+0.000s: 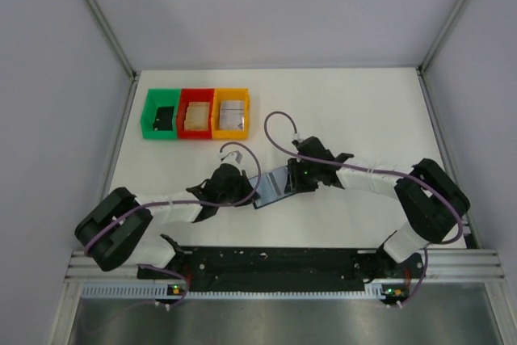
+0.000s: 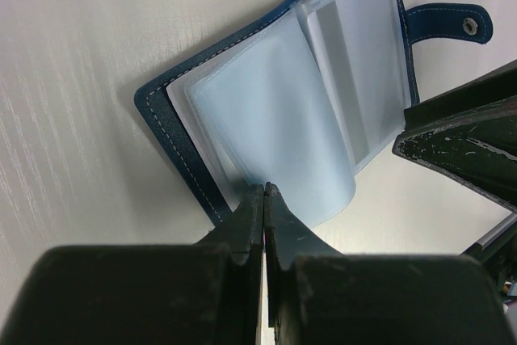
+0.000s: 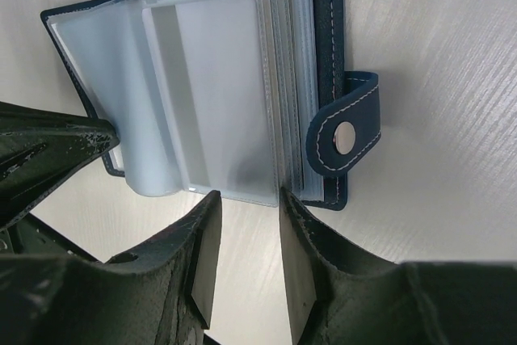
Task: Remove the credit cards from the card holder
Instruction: Remove the credit card from the card holder.
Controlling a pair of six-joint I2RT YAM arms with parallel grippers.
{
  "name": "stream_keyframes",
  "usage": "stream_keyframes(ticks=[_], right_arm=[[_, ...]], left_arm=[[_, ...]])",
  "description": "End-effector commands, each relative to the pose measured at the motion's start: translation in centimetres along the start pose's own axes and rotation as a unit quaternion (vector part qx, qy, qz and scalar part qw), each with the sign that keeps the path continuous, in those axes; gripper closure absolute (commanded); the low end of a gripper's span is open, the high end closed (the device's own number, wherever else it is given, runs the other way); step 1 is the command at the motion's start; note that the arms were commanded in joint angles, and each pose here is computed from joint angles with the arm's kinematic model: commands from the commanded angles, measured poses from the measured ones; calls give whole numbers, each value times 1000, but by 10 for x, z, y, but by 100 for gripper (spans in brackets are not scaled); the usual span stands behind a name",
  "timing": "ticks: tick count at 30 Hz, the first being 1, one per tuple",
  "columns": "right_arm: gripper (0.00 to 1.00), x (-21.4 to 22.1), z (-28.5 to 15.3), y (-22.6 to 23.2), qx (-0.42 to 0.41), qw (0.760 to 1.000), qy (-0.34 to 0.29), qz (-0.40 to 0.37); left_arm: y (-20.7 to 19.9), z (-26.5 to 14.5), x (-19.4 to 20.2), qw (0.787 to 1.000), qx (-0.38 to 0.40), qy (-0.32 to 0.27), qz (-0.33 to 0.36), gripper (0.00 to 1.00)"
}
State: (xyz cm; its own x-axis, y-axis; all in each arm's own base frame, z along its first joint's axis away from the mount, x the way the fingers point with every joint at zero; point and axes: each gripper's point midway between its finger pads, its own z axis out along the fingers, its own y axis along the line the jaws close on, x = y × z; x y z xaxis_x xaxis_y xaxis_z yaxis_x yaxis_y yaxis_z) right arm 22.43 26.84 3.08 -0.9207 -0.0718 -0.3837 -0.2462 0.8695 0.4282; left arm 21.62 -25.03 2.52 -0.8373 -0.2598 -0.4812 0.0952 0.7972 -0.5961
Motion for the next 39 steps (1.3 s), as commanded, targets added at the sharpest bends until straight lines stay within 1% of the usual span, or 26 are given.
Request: stream_keyframes(ticks=[1, 4, 10, 15, 22, 27, 30, 31, 35, 39], right_arm=[[66, -14, 1, 24, -35, 999, -17, -8], [75, -19, -5, 29, -43, 999, -27, -12], [80, -31, -21, 44, -71, 996, -49, -25], [82, -36, -28, 63, -118, 990, -59, -39], [81, -36, -34, 93, -193, 977, -65, -70], [69, -29, -33, 112, -232, 966, -52, -102], [66, -25, -24, 111, -227, 967, -43, -104], [65, -25, -21, 109, -223, 968, -41, -103], [65, -16, -4, 104, -215, 971, -16, -100], [65, -10, 8, 100, -202, 974, -3, -99]], left_arm=[[-10, 1, -5, 1000, 13, -6, 11, 100], [-9, 0, -5, 1000, 12, -7, 12, 100], [-10, 0, -6, 1000, 13, -8, 12, 100], [-9, 0, -5, 1000, 12, -7, 12, 100], [-8, -1, -5, 1000, 13, -11, 9, 100], [-7, -4, -7, 1000, 16, -24, -3, 100], [-7, -7, -7, 999, 19, -29, -13, 100], [-3, -8, -12, 999, 9, -44, -15, 100], [6, -16, -15, 997, -1, -68, -33, 100], [16, -29, -25, 993, -15, -109, -45, 96]])
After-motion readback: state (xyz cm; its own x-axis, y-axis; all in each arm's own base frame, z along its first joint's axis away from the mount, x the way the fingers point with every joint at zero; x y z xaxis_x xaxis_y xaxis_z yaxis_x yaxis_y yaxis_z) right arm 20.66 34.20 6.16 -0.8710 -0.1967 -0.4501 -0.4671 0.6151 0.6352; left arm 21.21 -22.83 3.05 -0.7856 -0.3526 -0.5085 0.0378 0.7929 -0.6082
